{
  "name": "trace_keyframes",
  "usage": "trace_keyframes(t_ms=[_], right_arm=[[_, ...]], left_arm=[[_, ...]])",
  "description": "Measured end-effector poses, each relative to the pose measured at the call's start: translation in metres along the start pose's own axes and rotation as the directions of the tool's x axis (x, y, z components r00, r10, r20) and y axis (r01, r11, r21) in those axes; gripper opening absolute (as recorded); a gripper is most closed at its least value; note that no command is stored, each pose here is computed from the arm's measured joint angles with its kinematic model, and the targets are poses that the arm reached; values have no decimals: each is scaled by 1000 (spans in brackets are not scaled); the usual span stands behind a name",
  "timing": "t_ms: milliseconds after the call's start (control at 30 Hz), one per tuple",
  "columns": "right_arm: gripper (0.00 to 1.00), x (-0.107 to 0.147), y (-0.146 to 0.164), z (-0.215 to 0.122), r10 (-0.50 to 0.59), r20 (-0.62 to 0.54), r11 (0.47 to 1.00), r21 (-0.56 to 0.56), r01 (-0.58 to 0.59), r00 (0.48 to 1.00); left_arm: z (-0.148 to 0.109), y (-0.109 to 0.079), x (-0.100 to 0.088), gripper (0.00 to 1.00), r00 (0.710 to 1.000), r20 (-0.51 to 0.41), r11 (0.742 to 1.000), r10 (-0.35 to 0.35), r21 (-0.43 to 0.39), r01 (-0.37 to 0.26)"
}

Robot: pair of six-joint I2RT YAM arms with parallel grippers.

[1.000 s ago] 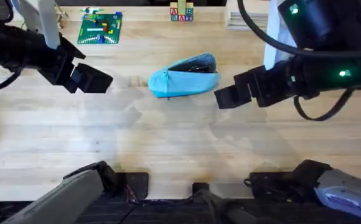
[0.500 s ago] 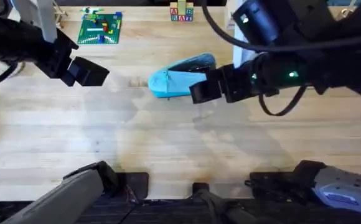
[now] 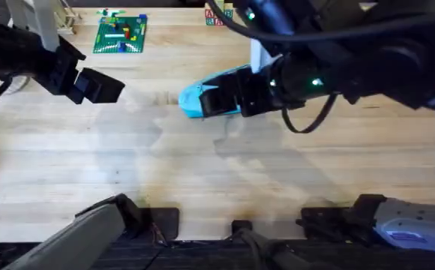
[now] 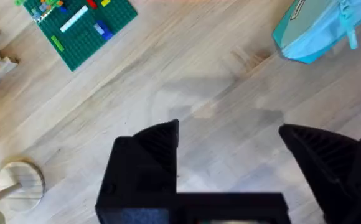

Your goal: Unzip the bag, pick up the pens from the table one at a time and place them inside, then zip the bag closed.

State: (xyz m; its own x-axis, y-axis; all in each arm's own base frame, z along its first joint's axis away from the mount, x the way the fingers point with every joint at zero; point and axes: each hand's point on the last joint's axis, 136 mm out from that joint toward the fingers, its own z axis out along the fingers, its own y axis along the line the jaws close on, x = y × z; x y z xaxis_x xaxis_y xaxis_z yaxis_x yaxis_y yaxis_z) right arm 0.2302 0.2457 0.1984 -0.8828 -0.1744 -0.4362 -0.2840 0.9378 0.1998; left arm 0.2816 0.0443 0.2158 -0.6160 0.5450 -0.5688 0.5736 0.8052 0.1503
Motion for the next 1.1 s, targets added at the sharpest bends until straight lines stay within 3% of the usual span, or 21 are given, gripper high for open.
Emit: trace_keyframes(t_ms=[367,1100], right_arm=[[995,-15,29,10,14,4,1000,2,-14,1000],[996,-27,40,65,127,50,988,85,-131,991]], left_arm=[[13,2,6,993,999,-27,999,-23,40,24],[13,2,6,993,999,-25,999,-24,44,25]])
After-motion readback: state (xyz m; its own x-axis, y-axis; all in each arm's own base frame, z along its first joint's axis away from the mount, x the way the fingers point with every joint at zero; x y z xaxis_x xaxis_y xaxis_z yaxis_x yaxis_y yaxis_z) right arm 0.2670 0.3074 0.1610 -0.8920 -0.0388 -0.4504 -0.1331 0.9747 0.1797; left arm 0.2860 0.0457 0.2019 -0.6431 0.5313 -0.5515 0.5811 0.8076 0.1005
